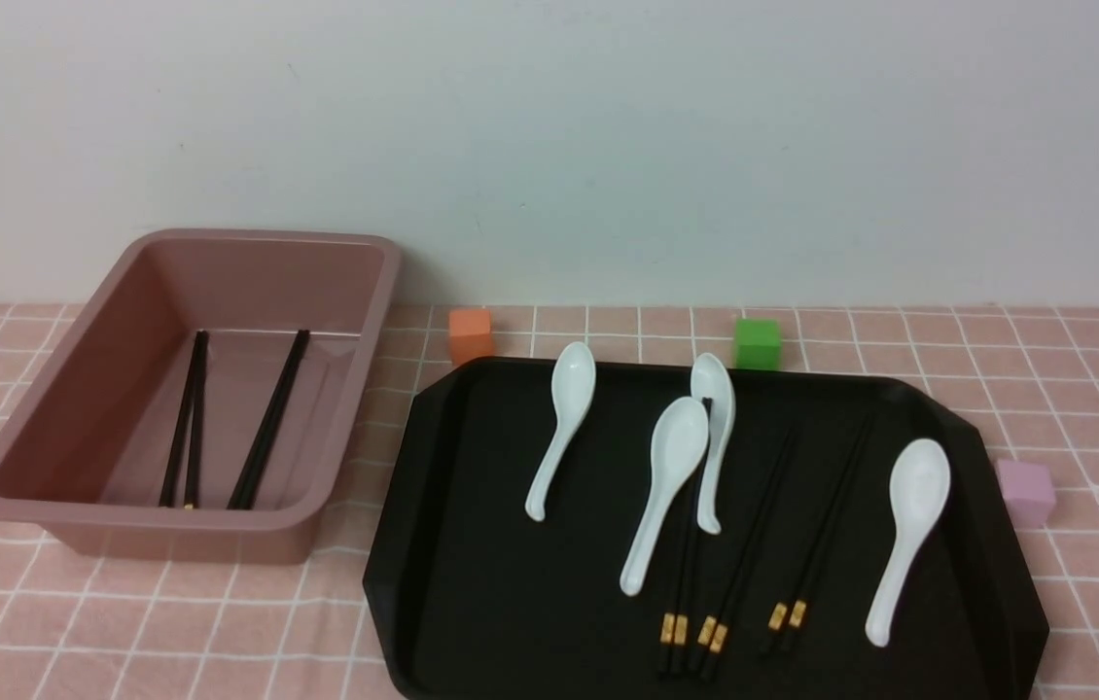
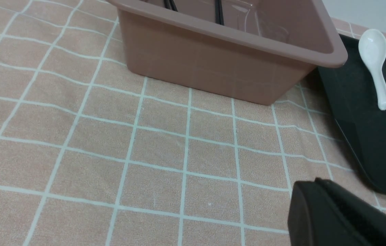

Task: On pink tablecloth take chopsticks from black tray and put them in box.

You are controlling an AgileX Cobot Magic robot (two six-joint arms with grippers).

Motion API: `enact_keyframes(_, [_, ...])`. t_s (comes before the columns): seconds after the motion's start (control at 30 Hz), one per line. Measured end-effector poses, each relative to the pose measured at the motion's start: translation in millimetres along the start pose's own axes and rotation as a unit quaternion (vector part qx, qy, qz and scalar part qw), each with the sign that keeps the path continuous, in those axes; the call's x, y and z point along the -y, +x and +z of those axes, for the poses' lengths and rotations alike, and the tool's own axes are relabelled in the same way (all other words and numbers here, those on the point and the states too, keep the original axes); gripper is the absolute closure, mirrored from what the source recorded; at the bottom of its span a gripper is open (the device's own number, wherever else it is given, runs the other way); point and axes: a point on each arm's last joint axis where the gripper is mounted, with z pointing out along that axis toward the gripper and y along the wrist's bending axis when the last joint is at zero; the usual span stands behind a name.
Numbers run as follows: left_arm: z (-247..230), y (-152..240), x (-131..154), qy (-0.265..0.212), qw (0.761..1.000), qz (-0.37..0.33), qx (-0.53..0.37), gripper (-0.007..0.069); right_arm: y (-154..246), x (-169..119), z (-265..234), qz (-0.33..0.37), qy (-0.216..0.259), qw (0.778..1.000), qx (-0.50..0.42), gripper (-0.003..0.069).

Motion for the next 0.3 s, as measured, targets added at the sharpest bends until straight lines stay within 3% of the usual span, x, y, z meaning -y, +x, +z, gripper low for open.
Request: enact_keyframes(0.3, [0.0, 0.0, 0.0, 0.0, 1.0, 0.0, 0.0, 0.0604, 0.0, 0.0, 0.0, 0.0, 0.0, 1.0, 0.0, 0.0419])
